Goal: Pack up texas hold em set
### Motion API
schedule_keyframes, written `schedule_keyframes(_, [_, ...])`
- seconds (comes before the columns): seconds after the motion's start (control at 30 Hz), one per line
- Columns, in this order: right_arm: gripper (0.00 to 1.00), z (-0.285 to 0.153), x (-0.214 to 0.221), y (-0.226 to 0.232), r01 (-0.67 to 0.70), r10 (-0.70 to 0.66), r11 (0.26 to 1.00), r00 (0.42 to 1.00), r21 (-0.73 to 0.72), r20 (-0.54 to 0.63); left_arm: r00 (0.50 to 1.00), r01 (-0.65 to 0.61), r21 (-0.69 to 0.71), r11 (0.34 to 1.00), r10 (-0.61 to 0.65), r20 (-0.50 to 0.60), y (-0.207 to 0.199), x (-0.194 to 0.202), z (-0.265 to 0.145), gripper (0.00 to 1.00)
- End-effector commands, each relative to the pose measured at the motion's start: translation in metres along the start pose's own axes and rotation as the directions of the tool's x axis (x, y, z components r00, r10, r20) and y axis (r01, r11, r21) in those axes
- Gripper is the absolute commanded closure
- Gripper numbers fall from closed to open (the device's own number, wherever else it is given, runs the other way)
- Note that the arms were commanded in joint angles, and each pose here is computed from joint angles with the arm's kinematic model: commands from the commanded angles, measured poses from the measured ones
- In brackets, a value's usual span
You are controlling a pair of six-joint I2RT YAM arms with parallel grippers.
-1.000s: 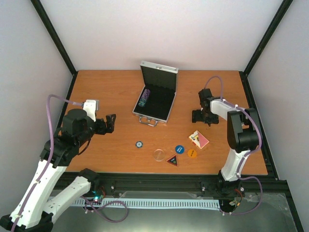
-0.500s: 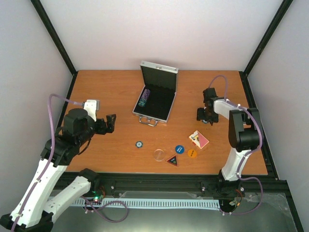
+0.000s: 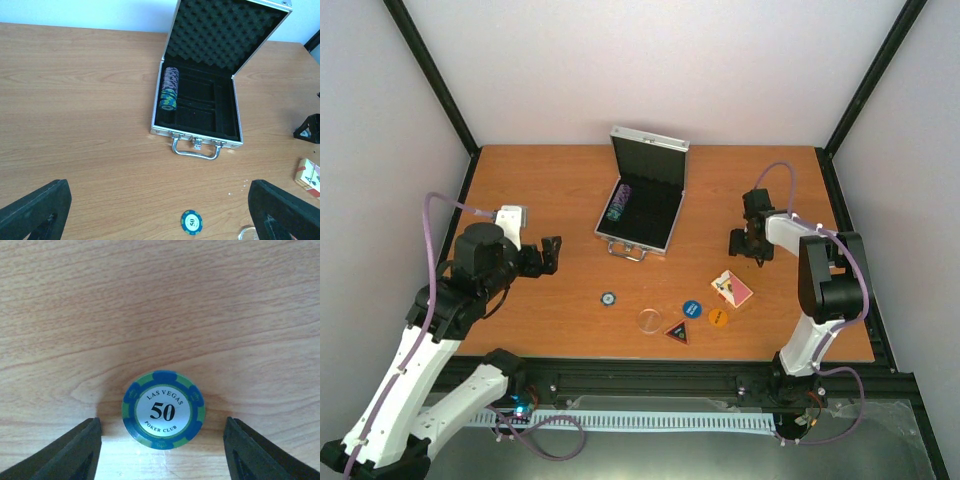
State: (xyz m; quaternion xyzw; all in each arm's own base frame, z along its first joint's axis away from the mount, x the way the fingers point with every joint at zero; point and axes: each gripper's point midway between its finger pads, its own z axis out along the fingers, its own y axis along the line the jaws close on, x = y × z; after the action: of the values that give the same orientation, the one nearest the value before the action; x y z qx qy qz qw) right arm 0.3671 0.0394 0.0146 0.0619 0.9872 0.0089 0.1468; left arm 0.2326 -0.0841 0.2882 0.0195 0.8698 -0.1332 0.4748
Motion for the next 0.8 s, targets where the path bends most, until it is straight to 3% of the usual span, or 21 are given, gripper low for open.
schedule_keyframes(0.0, [0.36,0.017,0.027,-0.002,-0.019,0.019,1.000,0.994,-0.005,-0.110,1.000,-0.009,0.005,1.000,0.009,0.017,-0.001,-0.005,-0.003,0.00])
schedule_keyframes(0.1, [0.57,0.024,0.028,0.001,-0.025,0.022,1.000,0.992,-0.017,-0.124,1.000,-0.012,-0.005,1.000,0.013,0.012,0.001,-0.004,-0.004,0.00])
schedule_keyframes(0.13, [0.59,0.025,0.028,0.002,-0.026,0.023,0.999,0.992,-0.022,-0.127,1.000,-0.013,-0.008,1.000,0.013,0.013,0.002,-0.004,-0.004,0.00])
schedule_keyframes(0.3, [0.60,0.026,0.029,0.003,-0.026,0.022,0.999,0.992,-0.028,-0.128,1.000,-0.011,-0.008,1.000,0.011,0.014,0.002,-0.004,-0.004,0.00])
schedule_keyframes(0.47, [0.68,0.022,0.032,0.007,-0.024,0.016,0.998,0.991,-0.057,-0.131,1.000,-0.012,-0.001,1.000,0.012,0.009,0.000,-0.004,-0.001,0.00])
schedule_keyframes(0.77, [0.68,-0.022,0.031,0.040,0.056,-0.063,0.994,0.995,-0.096,-0.071,1.000,-0.014,0.006,1.000,0.014,0.008,-0.001,-0.003,0.001,0.00])
